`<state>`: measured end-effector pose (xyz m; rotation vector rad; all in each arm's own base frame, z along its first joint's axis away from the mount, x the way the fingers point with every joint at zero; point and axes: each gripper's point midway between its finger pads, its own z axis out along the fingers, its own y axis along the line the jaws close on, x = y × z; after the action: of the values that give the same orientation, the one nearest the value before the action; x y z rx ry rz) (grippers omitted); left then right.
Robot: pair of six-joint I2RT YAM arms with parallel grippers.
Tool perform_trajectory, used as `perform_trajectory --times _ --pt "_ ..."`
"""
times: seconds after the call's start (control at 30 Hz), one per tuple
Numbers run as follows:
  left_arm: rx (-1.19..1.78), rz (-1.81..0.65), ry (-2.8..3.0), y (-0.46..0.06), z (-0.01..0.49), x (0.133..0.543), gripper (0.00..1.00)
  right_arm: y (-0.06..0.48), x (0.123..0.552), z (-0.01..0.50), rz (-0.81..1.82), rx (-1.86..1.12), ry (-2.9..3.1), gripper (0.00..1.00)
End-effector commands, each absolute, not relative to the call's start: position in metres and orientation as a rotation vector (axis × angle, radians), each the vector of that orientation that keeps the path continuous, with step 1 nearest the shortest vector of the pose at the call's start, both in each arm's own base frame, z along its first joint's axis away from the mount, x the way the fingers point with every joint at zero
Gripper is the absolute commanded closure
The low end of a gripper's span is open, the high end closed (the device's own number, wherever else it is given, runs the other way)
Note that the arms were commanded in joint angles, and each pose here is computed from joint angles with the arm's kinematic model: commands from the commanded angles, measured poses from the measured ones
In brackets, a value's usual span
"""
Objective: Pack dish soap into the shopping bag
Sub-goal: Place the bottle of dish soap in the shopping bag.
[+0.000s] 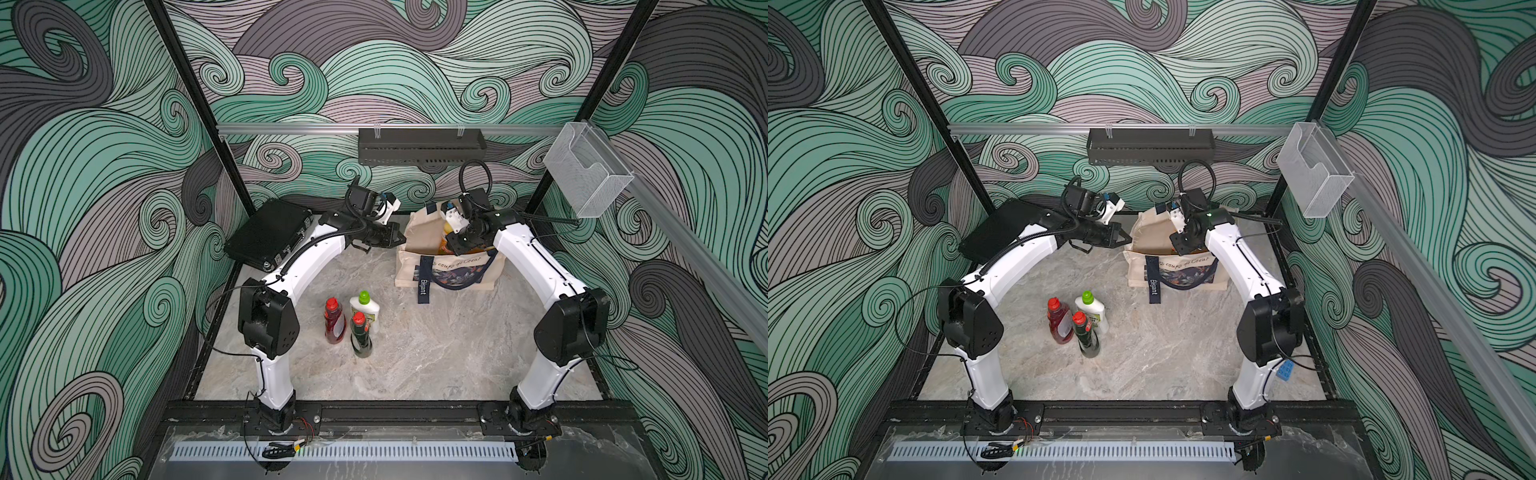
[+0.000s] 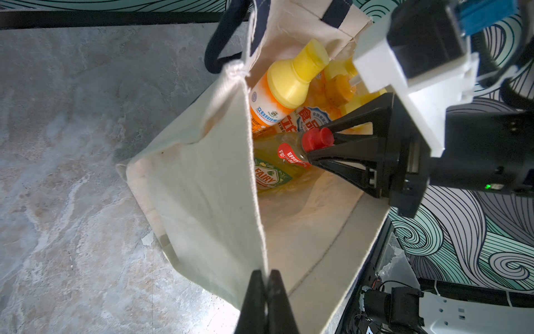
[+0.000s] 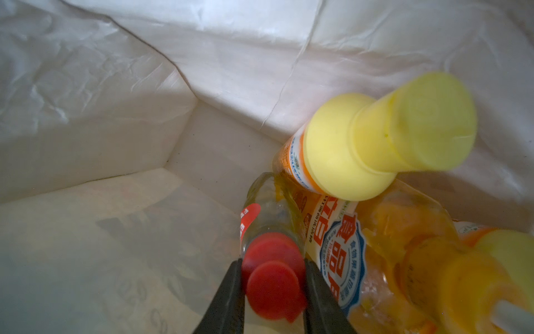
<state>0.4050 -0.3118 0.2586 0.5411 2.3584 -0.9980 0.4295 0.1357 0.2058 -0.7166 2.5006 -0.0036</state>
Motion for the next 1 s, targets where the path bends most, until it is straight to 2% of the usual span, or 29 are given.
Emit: perform_trajectory --times 0.0,0.17,0.2,0.33,0.47,0.7,0.97 --pt "0.573 -1.030 2.241 -0.308 0.308 0.392 1.00 0.117 0.449 0.219 -0.125 -0.644 2.445 1.00" --pt "0.568 -1.032 2.250 -0.309 0.303 0.393 1.00 0.115 0.448 0.218 -0.137 -0.624 2.452 0.99" --pt "0.567 -1.031 2.257 -0.309 0.300 0.394 1.00 0.115 0.448 0.219 -0.135 -0.620 2.448 0.93" --pt "0.563 -1.028 2.279 -0.309 0.290 0.394 1.00 0.115 0.447 0.221 -0.133 -0.612 2.438 0.86" --pt "0.553 -1.012 2.294 -0.308 0.283 0.396 0.94 0.115 0.448 0.223 -0.128 -0.606 2.434 0.67" --pt "0.538 -1.008 2.317 -0.307 0.273 0.400 0.79 0.117 0.447 0.237 -0.105 -0.589 2.402 0.57" --pt "0.532 -1.000 2.298 -0.304 0.281 0.399 0.76 0.121 0.445 0.254 -0.071 -0.574 2.363 0.52"
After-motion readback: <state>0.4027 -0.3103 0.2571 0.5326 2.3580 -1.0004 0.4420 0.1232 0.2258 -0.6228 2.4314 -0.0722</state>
